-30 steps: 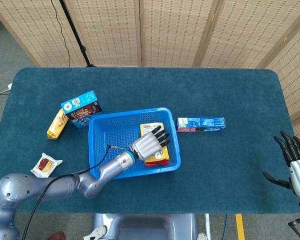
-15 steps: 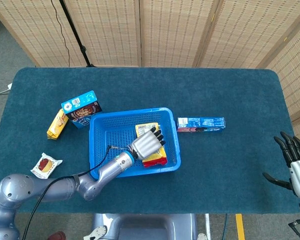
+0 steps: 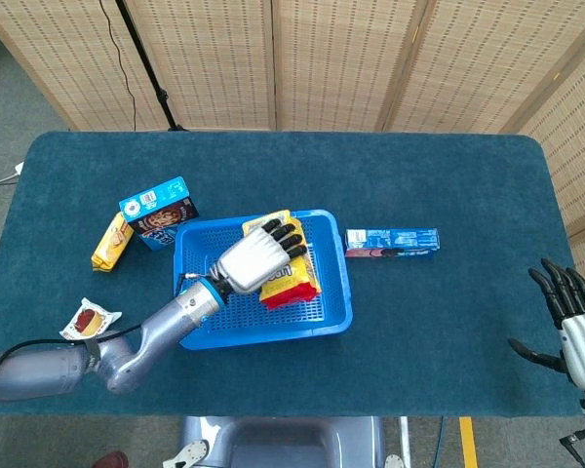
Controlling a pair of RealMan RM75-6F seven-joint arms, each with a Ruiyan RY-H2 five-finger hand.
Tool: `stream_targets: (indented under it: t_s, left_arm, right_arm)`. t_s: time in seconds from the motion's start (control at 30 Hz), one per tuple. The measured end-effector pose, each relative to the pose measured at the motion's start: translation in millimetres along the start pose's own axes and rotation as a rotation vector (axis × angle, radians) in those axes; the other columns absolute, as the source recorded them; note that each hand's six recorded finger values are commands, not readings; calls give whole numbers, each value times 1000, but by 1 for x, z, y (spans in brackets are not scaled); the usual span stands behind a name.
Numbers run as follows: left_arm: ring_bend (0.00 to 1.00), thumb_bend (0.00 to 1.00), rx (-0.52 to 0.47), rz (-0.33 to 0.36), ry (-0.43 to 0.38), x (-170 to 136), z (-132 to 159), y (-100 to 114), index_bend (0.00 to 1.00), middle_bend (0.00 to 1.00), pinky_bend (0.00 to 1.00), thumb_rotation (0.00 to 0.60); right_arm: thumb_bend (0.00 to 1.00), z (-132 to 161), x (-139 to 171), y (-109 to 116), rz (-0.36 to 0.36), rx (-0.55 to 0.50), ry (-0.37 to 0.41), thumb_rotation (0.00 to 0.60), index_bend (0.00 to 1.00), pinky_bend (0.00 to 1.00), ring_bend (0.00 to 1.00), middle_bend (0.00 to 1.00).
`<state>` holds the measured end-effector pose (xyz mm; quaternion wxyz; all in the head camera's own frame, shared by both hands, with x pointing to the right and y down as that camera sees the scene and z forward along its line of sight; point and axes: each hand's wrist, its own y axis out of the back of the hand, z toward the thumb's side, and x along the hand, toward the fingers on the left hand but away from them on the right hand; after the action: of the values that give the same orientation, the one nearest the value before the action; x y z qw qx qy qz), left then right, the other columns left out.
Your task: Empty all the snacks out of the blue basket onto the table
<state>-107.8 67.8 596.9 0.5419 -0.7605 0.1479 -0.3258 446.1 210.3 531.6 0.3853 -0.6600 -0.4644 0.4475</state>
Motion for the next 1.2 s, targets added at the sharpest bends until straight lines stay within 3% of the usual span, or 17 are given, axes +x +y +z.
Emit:
stream_targets:
  t_s: [0.2, 0.4, 0.63, 0.9, 0.97, 1.0, 1.03, 1.1, 1.13, 1.2]
  left_arm:
    - [500, 183, 45, 71, 50, -49, -40, 30, 572, 556, 622, 600]
    - [499, 181, 40, 96, 77, -118, -68, 28, 572, 555, 621, 600]
    - [492, 172, 25, 29, 100, -223, -92, -12, 570, 546, 622, 600]
    - [445, 153, 113, -56, 98, -263, -106, -59, 565, 517, 604, 600]
    - [376, 137, 133, -79, 97, -268, -106, -72, 533, 454, 513, 600]
    - [300, 127, 134, -90, 96, -269, -105, -77, 461, 370, 414, 600]
    - [230, 116, 131, -106, 98, -270, -104, -83, 381, 287, 334, 600]
    - [39, 68, 124, -127, 104, -272, -104, -89, 96, 51, 92, 600]
    - [4, 42, 118, -136, 112, -274, -105, -91, 26, 6, 31, 600]
    - [0, 6, 95, -143, 125, -275, -105, -92, 0, 0, 0, 600]
  right_arm:
    - [0, 4, 1, -3, 9, 1, 13, 600, 0, 0, 0, 0]
    - [0, 8, 2, -2, 7, -5, 22, 600, 0, 0, 0, 0]
    - [0, 15, 5, 0, 3, -11, 47, 600, 0, 0, 0, 0]
    - [0, 19, 8, 3, -2, -16, 58, 600, 0, 0, 0, 0]
    - [0, 18, 8, 4, -5, -18, 58, 600, 0, 0, 0, 0]
    - [0, 18, 8, 4, -5, -18, 58, 600, 0, 0, 0, 0]
    - [0, 18, 8, 4, -6, -19, 58, 600, 0, 0, 0, 0]
    - [0, 18, 9, 5, -9, -18, 58, 600, 0, 0, 0, 0]
    - [0, 18, 9, 5, -10, -17, 57, 600, 0, 0, 0, 0]
    - [0, 17, 8, 6, -10, -17, 55, 600, 0, 0, 0, 0]
